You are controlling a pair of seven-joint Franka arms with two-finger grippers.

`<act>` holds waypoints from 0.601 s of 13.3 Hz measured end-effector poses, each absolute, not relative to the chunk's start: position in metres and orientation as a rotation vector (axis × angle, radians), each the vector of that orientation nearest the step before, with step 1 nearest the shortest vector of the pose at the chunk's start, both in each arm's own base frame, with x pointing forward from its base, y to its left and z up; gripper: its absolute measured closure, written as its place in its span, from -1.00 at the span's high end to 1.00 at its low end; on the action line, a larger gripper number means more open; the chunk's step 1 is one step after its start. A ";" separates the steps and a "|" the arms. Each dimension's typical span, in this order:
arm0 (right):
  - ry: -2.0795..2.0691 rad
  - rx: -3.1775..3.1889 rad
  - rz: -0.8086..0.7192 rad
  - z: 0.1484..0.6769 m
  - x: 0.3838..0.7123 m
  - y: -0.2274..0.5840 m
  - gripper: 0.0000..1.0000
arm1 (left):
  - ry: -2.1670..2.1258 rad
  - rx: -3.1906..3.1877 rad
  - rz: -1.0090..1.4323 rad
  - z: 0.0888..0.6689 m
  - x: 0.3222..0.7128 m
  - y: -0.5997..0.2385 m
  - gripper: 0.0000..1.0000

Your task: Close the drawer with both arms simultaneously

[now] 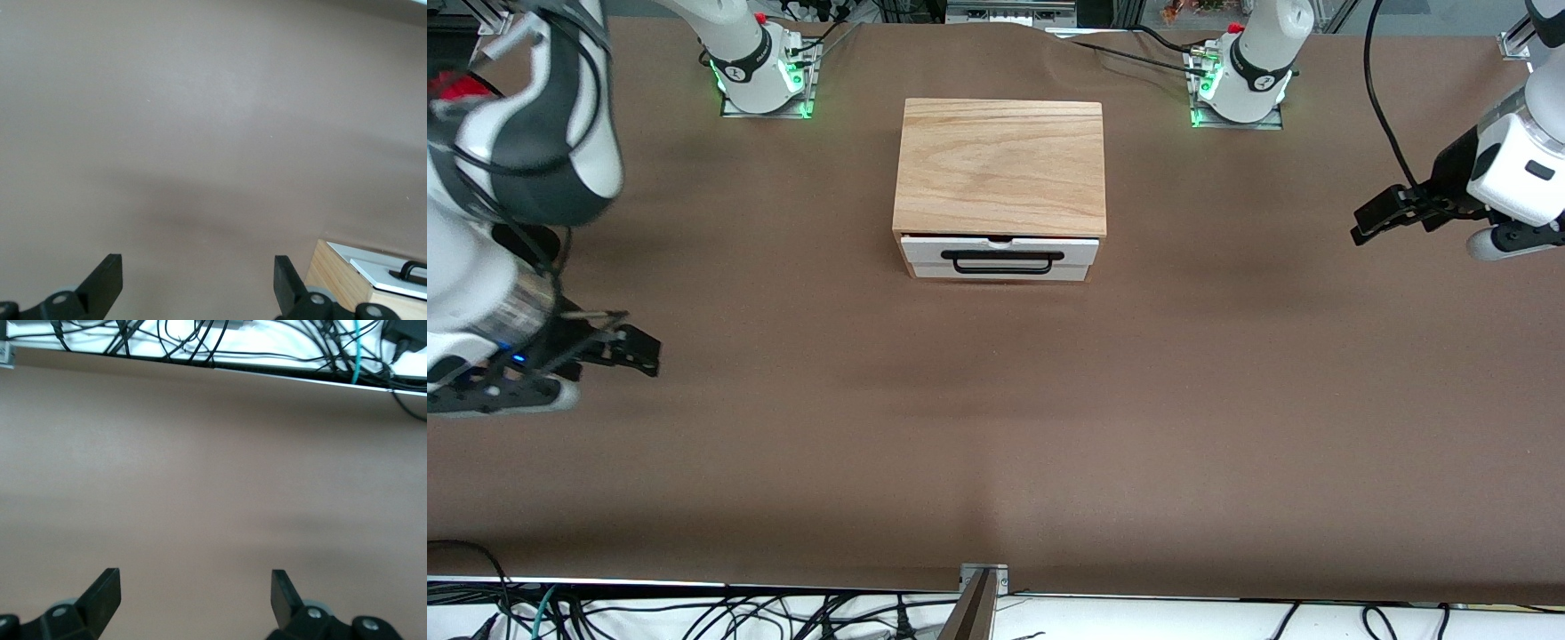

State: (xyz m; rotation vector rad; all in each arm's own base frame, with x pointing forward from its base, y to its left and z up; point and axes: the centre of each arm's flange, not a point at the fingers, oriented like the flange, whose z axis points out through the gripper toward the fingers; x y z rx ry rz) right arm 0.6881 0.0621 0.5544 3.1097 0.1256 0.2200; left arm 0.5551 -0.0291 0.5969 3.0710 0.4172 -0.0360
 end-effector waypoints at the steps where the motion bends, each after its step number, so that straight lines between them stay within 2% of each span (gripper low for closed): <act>1: 0.123 3.108 0.212 0.569 0.676 0.050 1.00 | 0.445 3.066 -0.033 0.598 0.556 -0.019 1.00; 4: 0.154 3.049 0.182 0.602 0.640 0.035 1.00 | 0.478 3.044 -0.032 0.599 0.556 -0.008 1.00; 8: 0.119 3.059 0.109 0.597 0.615 0.010 1.00 | 0.472 3.028 -0.016 0.606 0.557 -0.014 1.00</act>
